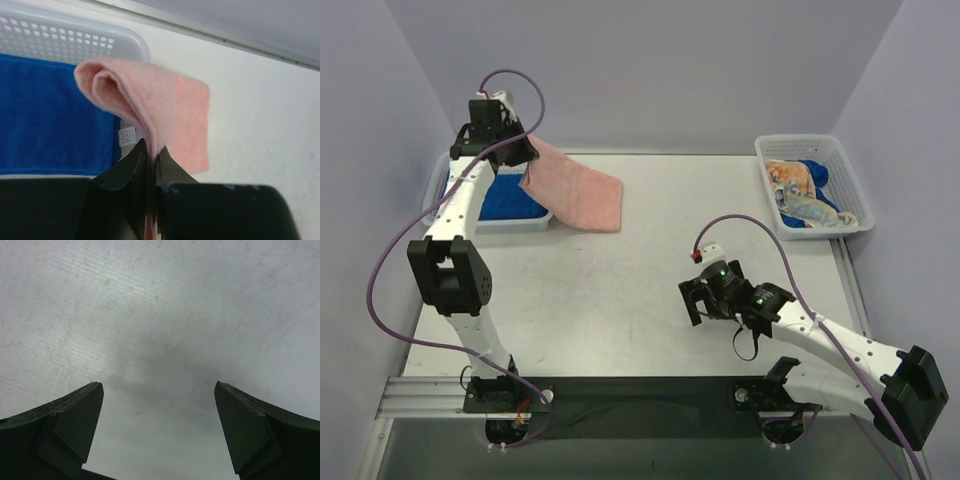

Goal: Fold and stack the towels
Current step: Neatly place the folded towel into the bin

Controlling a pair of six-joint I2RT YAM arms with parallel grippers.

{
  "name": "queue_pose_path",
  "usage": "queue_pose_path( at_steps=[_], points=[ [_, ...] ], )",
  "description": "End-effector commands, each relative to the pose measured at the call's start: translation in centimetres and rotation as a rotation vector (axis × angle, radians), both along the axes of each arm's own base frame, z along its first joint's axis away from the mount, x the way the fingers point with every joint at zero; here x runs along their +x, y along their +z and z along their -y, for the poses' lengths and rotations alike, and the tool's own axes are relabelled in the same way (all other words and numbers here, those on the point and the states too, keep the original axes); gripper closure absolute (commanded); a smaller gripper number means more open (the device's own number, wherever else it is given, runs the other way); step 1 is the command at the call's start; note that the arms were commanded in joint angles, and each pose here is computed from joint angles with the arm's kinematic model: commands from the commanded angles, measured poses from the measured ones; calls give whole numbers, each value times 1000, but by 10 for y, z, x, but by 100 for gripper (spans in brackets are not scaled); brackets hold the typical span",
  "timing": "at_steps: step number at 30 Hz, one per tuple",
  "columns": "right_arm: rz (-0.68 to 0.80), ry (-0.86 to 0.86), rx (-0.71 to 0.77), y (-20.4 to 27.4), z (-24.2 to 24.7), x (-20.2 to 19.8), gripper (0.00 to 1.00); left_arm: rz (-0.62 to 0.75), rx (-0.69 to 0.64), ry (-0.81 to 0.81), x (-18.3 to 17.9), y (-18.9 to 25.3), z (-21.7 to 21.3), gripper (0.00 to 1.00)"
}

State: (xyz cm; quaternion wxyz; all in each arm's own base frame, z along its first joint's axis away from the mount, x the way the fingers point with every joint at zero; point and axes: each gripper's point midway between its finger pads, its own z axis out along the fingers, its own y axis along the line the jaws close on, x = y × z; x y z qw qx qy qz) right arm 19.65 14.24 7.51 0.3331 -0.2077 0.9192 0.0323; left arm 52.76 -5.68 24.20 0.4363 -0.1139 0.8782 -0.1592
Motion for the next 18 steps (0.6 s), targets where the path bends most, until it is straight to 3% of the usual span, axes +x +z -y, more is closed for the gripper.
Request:
queue_pose_path(
  at_steps=[1, 7, 18],
  points=[
    [12, -1, -15, 11, -2, 9, 0, 66, 34, 30, 3, 46, -29, 100],
    [3, -2, -31, 10, -3, 13, 0, 85, 78, 40, 1, 79, -50, 100],
    [-14, 14, -34, 11, -9, 17, 0, 67, 141, 111, -6, 98, -99, 100]
  ],
)
